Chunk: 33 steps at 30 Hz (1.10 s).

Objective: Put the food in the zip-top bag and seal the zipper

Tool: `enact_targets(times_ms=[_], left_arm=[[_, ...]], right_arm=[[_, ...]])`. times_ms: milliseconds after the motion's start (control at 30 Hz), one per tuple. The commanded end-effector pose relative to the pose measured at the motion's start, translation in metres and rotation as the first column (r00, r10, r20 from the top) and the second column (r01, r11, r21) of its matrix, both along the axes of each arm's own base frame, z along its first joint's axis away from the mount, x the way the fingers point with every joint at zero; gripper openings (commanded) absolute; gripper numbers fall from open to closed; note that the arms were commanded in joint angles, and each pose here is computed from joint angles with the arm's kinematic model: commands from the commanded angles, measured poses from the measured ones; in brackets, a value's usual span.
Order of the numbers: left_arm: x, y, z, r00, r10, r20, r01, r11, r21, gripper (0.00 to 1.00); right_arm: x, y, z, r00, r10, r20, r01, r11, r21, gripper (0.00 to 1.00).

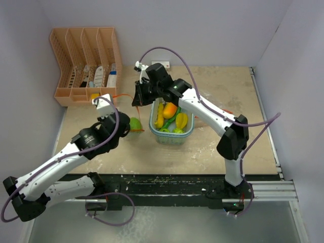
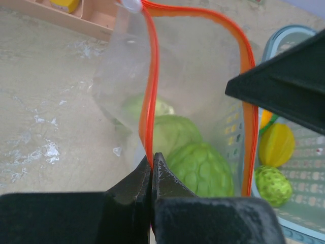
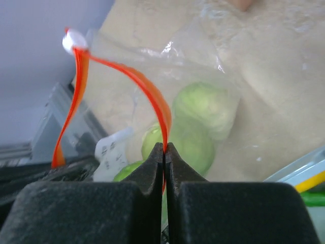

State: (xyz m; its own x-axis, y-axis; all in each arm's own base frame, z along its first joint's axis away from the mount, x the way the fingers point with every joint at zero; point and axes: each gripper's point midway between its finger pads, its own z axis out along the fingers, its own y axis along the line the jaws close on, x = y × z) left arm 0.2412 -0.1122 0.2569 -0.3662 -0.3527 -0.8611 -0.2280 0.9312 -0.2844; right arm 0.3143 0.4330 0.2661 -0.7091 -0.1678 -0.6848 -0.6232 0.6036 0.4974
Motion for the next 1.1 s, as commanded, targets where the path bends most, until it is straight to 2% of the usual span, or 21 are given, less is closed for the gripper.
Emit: enact_targets(times_ms=[0,67,200,233,267,433,600,767,867,1067], left_arm=[[0.014,-0.002,0.003,0.997,0.056,0.056,-0.054,0.998,-0.035,0.00],[0.013,0.004,0.010,0.994,0.076,0.083,-0.072,0.996,-0.046,0.00],[0.013,0.015,0.026,0.985,0.110,0.130,-0.101,0.992,-0.078,0.00],[0.014,0.016,0.028,0.984,0.115,0.139,-0.104,0.991,-0.083,0.00],[0.015,0.015,0.031,0.982,0.117,0.146,-0.105,0.991,-0.085,0.00],[0.021,0.011,0.032,0.982,0.121,0.143,-0.111,0.991,-0.078,0.00],[0.025,0.000,0.038,0.986,0.096,0.139,-0.083,0.992,-0.097,0.00],[0.028,-0.001,0.048,0.984,0.089,0.156,-0.076,0.993,-0.088,0.00],[0.028,0.001,0.053,0.982,0.094,0.164,-0.081,0.993,-0.084,0.00],[0.026,0.003,0.055,0.981,0.093,0.167,-0.079,0.993,-0.091,0.00]], right_arm=[[0.025,-0.003,-0.012,0.997,-0.062,0.039,0.063,0.998,-0.009,0.00],[0.016,-0.013,0.002,0.995,-0.065,0.076,0.064,0.998,0.014,0.30],[-0.009,-0.046,0.031,0.979,-0.074,0.192,0.065,0.996,0.054,0.76],[-0.018,-0.054,0.033,0.975,-0.073,0.208,0.062,0.996,0.059,0.95],[-0.027,-0.064,0.036,0.972,-0.071,0.223,0.058,0.996,0.065,1.00],[-0.079,-0.085,0.026,0.967,-0.012,0.253,0.010,1.000,0.012,1.00],[-0.138,-0.066,0.009,0.961,0.089,0.262,-0.071,0.995,-0.076,1.00],[-0.181,-0.047,-0.010,0.946,0.146,0.290,-0.108,0.984,-0.145,1.00],[-0.188,-0.039,-0.012,0.937,0.126,0.327,-0.093,0.989,-0.115,0.98],[-0.163,-0.038,-0.003,0.915,-0.036,0.401,0.052,0.998,-0.031,0.94]])
